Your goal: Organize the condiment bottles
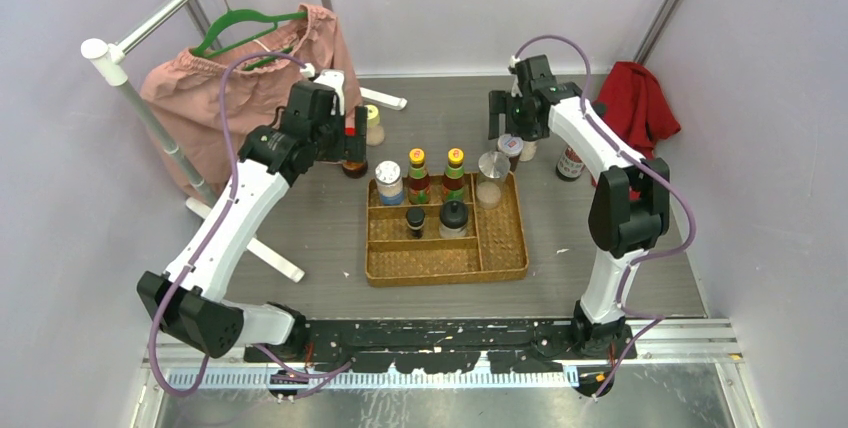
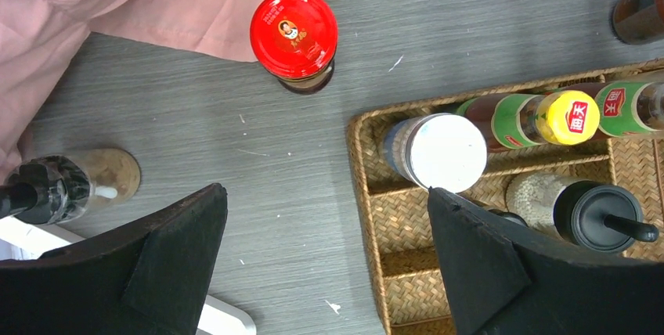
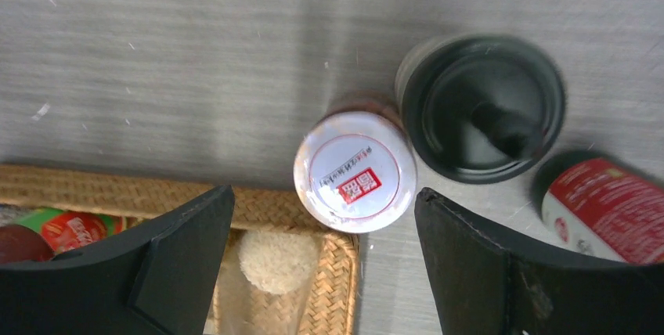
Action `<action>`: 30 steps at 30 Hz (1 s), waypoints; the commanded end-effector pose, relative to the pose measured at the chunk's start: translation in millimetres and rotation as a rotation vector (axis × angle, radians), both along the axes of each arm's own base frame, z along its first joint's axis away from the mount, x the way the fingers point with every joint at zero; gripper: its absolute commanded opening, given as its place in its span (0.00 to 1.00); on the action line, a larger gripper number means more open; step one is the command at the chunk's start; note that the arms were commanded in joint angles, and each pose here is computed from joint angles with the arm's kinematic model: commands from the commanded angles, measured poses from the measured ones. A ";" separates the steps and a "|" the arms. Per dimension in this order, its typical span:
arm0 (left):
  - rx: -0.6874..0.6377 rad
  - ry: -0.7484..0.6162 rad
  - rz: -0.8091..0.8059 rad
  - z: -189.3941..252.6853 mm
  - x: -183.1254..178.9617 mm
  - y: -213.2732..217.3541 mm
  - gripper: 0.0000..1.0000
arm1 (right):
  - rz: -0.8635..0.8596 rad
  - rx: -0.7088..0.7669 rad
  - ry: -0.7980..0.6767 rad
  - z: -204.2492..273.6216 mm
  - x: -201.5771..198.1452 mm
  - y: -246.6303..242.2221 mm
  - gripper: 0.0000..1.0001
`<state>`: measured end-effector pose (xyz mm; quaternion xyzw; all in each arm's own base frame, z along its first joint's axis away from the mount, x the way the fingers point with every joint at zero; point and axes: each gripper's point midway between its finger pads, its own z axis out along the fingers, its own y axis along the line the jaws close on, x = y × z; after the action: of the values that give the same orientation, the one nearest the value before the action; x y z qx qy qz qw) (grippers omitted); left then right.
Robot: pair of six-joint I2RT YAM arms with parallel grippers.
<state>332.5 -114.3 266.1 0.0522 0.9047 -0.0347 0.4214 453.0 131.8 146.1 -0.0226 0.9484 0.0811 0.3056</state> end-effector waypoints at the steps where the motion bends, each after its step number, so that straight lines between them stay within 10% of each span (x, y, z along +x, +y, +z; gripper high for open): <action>1: -0.025 -0.047 -0.022 8.8 3.5 -3.4 1.00 | -0.004 0.037 -0.009 1.3 -13.6 2.5 0.91; 25: -0.022 -0.052 -0.034 8.0 1.9 -3.0 1.00 | -0.049 -0.037 0.028 -40.0 13.9 0.6 0.82; 30: -0.021 -0.054 -0.033 8.7 2.3 -1.8 1.00 | -0.050 -0.033 0.020 -39.4 13.6 0.4 0.67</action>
<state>333.5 -117.3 257.7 0.0640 0.9054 -0.0392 0.4178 451.1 126.6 83.6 -0.0070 0.9650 0.0487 0.2577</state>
